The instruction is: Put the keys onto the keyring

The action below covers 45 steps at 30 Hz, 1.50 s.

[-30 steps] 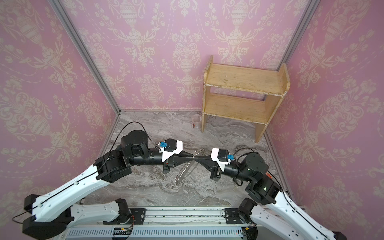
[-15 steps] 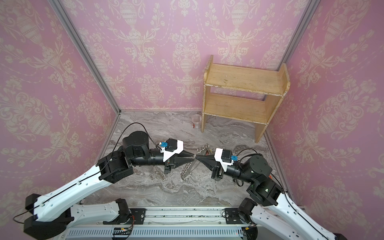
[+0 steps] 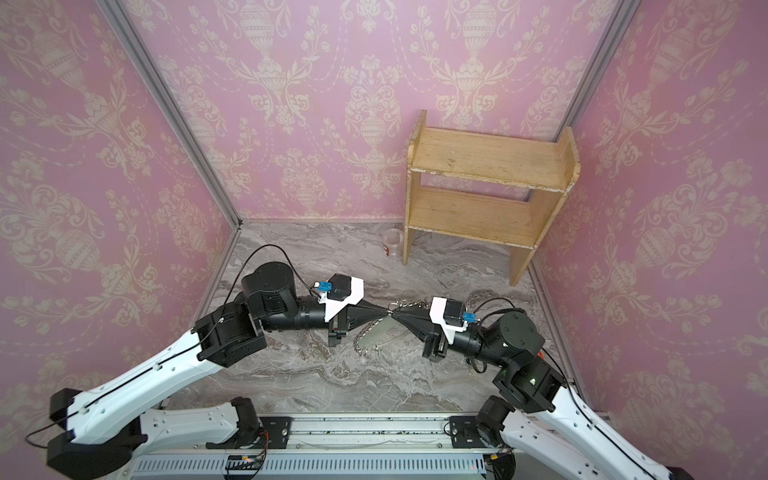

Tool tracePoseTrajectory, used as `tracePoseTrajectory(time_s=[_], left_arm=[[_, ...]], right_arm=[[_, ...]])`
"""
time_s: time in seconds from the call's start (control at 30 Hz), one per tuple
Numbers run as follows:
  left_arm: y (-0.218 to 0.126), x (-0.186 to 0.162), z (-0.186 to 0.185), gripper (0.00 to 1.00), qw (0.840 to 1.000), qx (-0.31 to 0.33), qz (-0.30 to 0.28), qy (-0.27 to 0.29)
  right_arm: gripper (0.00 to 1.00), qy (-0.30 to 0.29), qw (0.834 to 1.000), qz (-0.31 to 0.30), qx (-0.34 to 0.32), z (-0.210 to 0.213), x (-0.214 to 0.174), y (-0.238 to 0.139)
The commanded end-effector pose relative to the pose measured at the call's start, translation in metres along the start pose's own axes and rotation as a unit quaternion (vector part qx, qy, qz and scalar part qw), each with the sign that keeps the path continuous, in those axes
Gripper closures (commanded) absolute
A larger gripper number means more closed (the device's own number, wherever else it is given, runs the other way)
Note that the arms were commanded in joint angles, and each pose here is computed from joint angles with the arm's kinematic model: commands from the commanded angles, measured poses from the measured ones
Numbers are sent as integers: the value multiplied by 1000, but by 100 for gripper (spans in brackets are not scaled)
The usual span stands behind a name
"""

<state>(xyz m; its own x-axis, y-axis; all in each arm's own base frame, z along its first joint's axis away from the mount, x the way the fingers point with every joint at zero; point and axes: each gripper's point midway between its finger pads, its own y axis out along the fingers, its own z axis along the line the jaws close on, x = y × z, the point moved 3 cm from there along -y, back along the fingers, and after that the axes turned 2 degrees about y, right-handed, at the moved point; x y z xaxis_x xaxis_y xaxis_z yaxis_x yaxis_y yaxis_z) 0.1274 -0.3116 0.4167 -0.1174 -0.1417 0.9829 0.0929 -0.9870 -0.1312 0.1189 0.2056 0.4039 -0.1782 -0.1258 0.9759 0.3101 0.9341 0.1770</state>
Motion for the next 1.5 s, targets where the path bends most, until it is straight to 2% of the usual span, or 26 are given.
tracePoseTrajectory(time_s=[0.0, 0.03, 0.1, 0.13, 0.2, 0.47, 0.73, 0.93, 1.17, 1.33, 1.47], left_arm=[[-6, -4, 3, 100, 1000, 20, 7, 22], [-8, -5, 4, 100, 999, 26, 11, 29], [-12, -7, 6, 100, 998, 40, 20, 52], [-14, -7, 6, 100, 997, 42, 22, 62], [-18, -8, 4, 100, 995, 45, 25, 87], [-27, -7, -3, 100, 987, 43, 12, 156], [-26, -12, -11, 100, 977, 27, 10, 212], [-18, -25, -20, 100, 957, 22, 41, 286], [-10, -41, -18, 100, 927, 39, 86, 363], [-7, -48, -14, 100, 913, 50, 106, 391], [-6, -49, -13, 100, 913, 50, 111, 390]], right_arm=[[100, 11, 1000, -7, 14, 3, 9, 1], [100, 16, 1000, 11, 19, 5, 4, 1], [74, 19, 999, 43, 20, 5, -3, 0], [68, 18, 998, 54, 18, 5, -5, -2], [62, 11, 998, 66, 8, 6, -5, -8], [59, -9, 997, 76, -3, 8, 3, -21], [62, -9, 996, 81, 34, 14, 1, -13], [62, -16, 994, 98, 34, 13, -6, -12], [62, -30, 993, 114, 24, 10, -12, -13], [62, -35, 991, 127, 37, 12, -15, -11], [62, -33, 988, 142, 43, 11, -20, -7]])
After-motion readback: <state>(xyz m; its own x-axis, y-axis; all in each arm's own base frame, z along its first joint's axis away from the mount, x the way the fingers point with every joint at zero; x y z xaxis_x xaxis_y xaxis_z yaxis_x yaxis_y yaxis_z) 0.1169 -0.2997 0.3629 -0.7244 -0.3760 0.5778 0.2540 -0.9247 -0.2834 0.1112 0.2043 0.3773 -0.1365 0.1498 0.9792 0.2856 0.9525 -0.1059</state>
